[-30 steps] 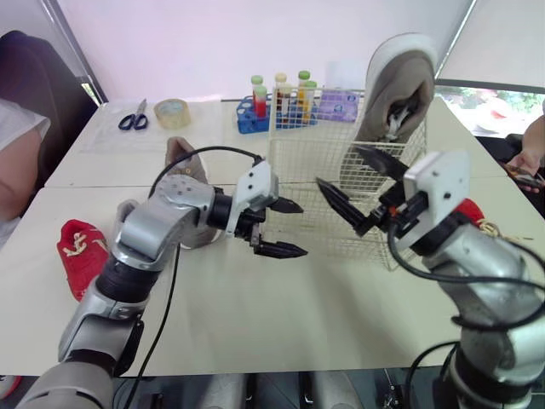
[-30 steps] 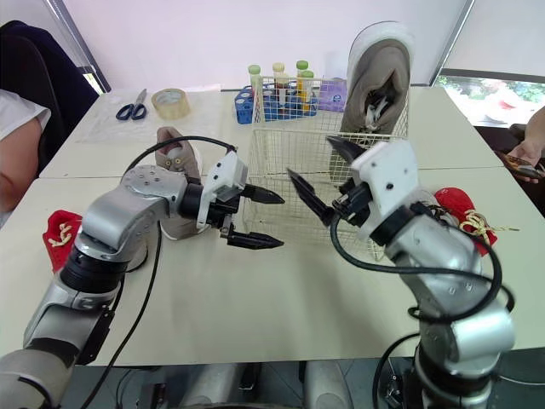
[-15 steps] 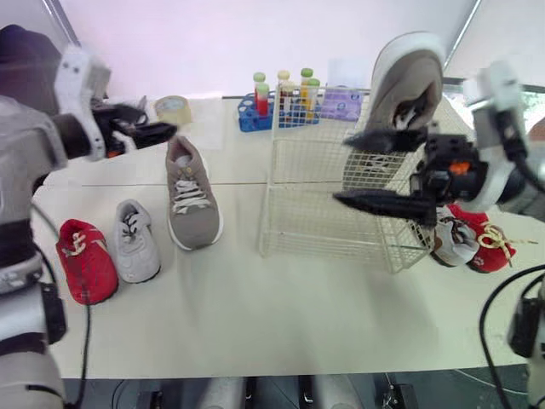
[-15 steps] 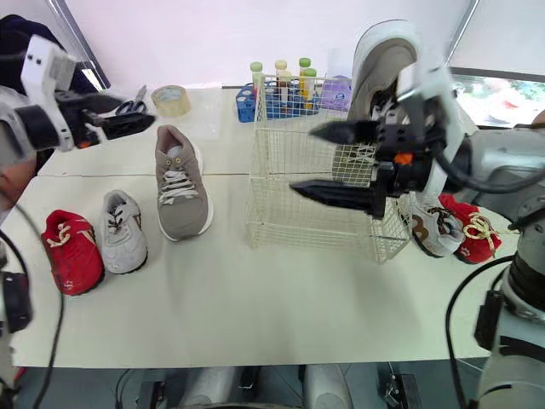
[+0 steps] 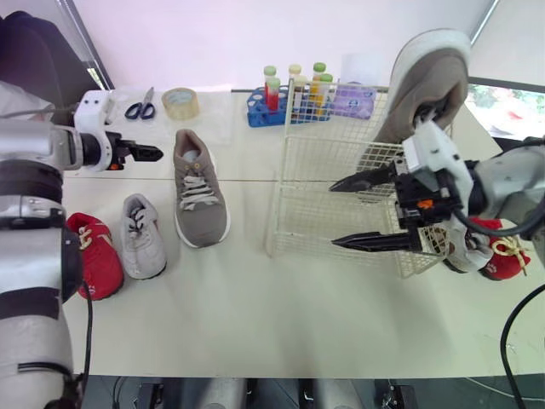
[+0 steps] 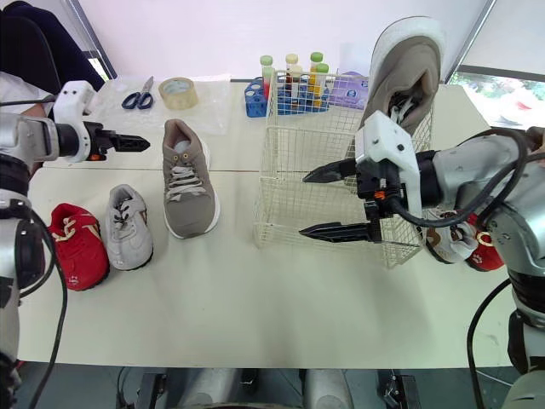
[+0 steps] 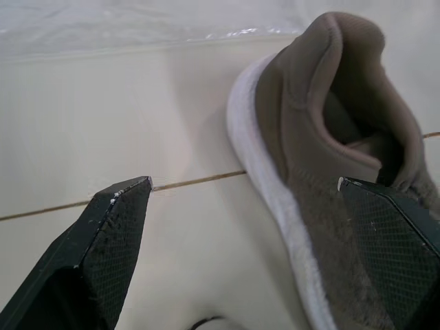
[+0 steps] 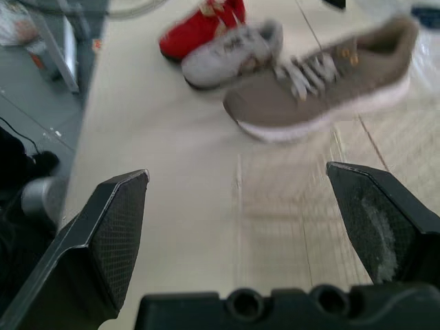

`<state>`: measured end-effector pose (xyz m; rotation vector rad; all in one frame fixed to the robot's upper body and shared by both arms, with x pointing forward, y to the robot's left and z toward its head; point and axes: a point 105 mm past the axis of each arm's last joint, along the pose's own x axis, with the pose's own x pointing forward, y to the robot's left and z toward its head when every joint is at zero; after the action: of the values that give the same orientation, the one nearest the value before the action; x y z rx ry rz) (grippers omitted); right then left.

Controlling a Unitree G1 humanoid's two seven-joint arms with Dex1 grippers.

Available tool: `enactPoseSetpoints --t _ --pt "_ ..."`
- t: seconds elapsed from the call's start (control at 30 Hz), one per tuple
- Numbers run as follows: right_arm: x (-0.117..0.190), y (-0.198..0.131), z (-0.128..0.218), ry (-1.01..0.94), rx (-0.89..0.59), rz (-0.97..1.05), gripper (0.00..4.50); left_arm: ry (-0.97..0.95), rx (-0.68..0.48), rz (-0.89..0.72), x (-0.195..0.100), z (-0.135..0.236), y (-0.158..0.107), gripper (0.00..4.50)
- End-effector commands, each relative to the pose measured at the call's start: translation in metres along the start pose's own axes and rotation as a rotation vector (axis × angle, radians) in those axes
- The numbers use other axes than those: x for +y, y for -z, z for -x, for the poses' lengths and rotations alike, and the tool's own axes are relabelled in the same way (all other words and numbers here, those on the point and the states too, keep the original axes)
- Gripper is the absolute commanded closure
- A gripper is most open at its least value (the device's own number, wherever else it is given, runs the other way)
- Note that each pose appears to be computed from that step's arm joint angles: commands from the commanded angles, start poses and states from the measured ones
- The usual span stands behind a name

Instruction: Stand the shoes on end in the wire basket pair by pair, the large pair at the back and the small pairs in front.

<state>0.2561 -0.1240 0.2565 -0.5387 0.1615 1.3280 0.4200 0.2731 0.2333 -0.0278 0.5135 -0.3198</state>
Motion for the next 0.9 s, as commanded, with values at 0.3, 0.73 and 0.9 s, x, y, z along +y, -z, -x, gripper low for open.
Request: enactPoseSetpoints --t 0.3,0.73,0.9 --pt "0.006 0.001 0.008 0.102 0.025 0.029 0.02 0.1 0.036 0.002 -0.028 -0.025 0.004 0.0" --pt "0.0 0.005 0.038 0.206 0.11 0.016 0.0 -0.001 0.099 0.067 -0.036 -0.071 0.049 3.14" --pt "-0.001 0.005 0.037 0.224 0.096 0.006 0.0 0.02 -0.017 0.118 -0.035 -0.063 0.024 4.0"
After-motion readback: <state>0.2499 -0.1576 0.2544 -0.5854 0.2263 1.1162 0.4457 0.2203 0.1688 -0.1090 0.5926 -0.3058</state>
